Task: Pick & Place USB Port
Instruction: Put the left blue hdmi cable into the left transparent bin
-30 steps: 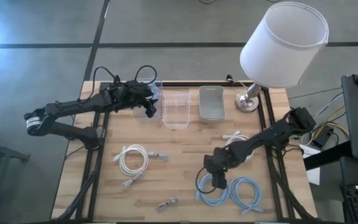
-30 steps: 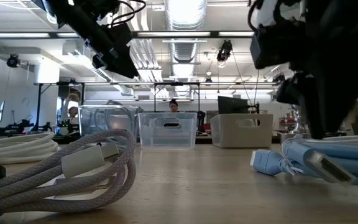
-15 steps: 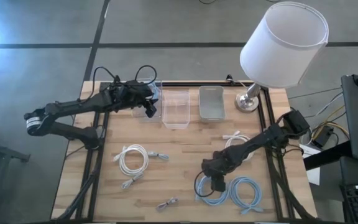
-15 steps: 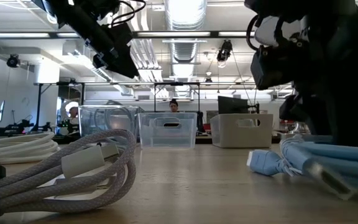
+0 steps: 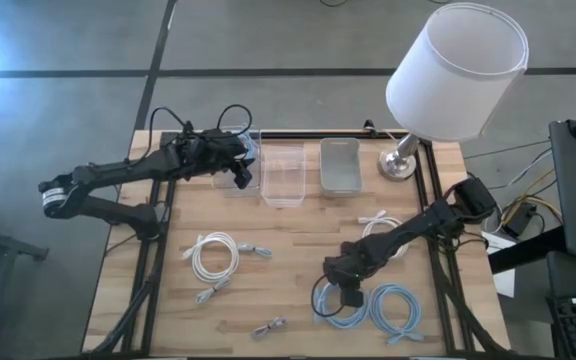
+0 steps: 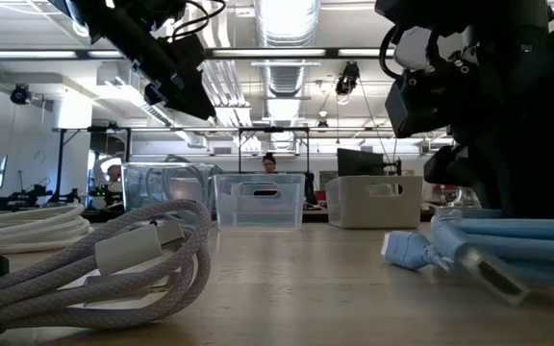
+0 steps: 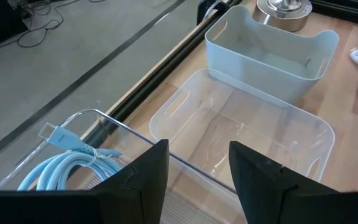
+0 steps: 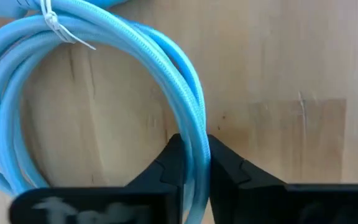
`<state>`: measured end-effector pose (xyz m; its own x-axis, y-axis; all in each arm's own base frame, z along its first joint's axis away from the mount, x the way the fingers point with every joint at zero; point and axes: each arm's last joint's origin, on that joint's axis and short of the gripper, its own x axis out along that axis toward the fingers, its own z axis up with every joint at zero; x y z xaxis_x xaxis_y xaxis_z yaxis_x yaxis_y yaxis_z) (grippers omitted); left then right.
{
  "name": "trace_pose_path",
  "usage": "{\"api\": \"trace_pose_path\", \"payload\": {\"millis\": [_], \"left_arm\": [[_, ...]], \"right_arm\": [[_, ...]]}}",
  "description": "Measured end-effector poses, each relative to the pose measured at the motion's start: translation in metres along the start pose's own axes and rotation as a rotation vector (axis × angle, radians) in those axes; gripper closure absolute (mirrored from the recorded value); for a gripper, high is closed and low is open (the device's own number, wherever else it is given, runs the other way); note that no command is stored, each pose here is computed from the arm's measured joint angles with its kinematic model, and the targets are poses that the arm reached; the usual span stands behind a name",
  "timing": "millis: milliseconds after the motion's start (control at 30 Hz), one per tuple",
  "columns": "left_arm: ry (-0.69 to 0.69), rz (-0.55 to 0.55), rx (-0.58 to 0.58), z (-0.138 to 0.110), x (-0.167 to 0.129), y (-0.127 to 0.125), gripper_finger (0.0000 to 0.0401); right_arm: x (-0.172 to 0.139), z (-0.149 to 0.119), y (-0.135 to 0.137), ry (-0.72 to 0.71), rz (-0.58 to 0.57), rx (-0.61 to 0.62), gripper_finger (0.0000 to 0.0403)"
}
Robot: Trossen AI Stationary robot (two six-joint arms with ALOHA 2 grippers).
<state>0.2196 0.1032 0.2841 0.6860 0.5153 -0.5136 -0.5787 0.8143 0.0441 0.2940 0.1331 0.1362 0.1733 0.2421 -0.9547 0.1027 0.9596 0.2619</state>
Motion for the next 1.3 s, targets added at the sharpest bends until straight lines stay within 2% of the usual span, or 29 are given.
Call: {"api": "trace_pose_path", "payload": {"millis": [200, 267, 467, 633, 833, 967, 1133, 1300], "left_arm": [[-0.002, -0.018, -0.016, 0.000, 0.000, -0.001, 0.0229], [-0.008, -0.052, -0.025, 0.001, 0.000, -0.002, 0.0229], [-0.021, -0.197, -0.032, 0.003, -0.001, -0.010, 0.0229], [-0.006, -0.299, -0.042, 0.002, -0.004, -0.021, 0.0229], [0.014, -0.403, -0.036, -0.002, -0.009, -0.039, 0.0229], [0.044, -0.443, -0.030, -0.012, -0.010, -0.051, 0.0229], [0.038, -0.479, -0.068, -0.027, -0.006, -0.061, 0.0229], [-0.078, -0.502, -0.101, -0.036, 0.000, -0.063, 0.0229]], "right_arm": [[-0.020, 0.016, 0.007, -0.057, 0.032, -0.075, 0.0373], [-0.027, 0.021, 0.005, -0.062, -0.006, -0.103, 0.0372], [-0.055, 0.035, -0.008, -0.061, -0.279, -0.197, 0.0370], [-0.081, 0.053, -0.024, -0.120, -0.539, -0.238, 0.0368], [-0.110, 0.077, -0.044, -0.252, -0.831, -0.225, 0.0359], [-0.124, 0.088, -0.060, -0.323, -1.007, -0.168, 0.0356], [-0.134, 0.100, -0.077, -0.389, -1.039, -0.094, 0.0357], [-0.137, 0.111, -0.084, -0.463, -1.034, -0.096, 0.0356]]}}
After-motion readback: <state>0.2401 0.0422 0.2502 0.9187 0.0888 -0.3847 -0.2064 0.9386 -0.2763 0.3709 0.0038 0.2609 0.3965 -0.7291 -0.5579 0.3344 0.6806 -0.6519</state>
